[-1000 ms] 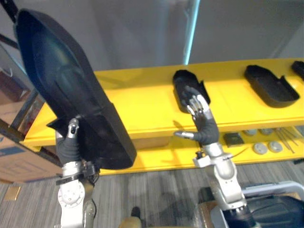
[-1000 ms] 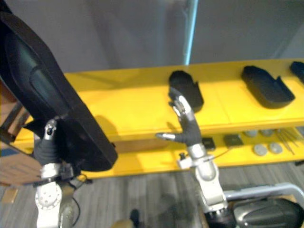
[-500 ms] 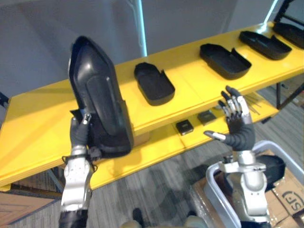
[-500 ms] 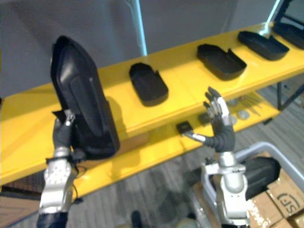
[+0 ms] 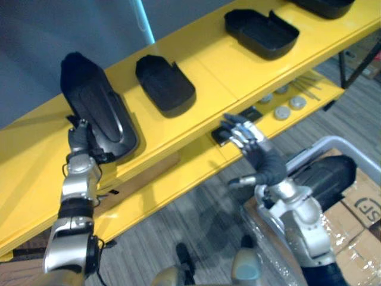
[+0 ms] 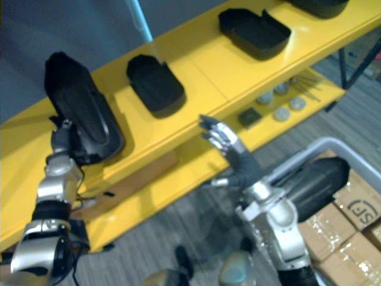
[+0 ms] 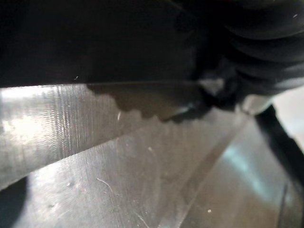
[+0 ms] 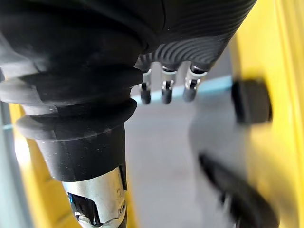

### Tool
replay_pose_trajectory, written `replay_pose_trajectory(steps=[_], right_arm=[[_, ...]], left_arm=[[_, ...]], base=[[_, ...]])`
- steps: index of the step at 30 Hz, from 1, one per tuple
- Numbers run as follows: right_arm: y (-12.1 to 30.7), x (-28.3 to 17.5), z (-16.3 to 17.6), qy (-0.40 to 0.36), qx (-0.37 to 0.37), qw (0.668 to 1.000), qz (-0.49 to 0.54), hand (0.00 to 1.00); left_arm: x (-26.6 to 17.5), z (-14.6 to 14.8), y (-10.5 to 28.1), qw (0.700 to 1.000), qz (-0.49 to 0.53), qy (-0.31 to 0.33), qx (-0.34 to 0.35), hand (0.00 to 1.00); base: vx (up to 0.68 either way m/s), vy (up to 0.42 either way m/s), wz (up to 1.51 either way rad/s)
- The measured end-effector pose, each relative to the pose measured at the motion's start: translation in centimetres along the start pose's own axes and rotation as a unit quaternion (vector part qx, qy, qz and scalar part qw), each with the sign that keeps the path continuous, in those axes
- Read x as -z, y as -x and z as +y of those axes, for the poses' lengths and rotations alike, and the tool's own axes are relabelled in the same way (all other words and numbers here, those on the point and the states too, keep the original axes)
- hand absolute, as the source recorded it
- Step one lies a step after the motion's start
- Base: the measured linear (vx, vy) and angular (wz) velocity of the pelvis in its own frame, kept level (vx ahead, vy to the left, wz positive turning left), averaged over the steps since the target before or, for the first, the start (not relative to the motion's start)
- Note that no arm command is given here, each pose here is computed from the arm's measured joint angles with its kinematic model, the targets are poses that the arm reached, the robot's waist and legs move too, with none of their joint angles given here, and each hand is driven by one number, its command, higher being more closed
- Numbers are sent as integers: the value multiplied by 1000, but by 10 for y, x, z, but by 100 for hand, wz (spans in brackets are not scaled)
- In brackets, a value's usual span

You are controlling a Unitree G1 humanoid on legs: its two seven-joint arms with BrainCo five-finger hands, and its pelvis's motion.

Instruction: Walk over and take plastic housings, then place them on the shelf

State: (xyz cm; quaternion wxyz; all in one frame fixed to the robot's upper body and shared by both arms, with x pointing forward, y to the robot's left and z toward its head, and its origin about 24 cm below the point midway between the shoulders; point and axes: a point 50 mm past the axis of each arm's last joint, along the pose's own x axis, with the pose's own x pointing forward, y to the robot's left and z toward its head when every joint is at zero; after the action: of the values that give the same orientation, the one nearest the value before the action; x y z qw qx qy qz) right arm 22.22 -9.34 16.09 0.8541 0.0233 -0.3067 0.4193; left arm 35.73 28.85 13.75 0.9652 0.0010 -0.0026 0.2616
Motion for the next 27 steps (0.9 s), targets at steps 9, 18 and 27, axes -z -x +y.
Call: replay_pose_trajectory(steps=[9, 18, 27], right_arm=[[-47, 7, 28, -21, -75, 996, -33, 0], [-63, 6, 32, -21, -77, 996, -46, 0], [-69, 4, 34, -3, -86, 995, -47, 0]], left_arm=[[-22, -23, -2, 999, -26, -22, 41, 100], [-70, -48, -6, 994, -80, -7, 70, 100], [-102, -69, -2, 987, -128, -27, 96, 100]], base=[[-23, -11, 44], [-3, -12, 15], [-18, -25, 11]])
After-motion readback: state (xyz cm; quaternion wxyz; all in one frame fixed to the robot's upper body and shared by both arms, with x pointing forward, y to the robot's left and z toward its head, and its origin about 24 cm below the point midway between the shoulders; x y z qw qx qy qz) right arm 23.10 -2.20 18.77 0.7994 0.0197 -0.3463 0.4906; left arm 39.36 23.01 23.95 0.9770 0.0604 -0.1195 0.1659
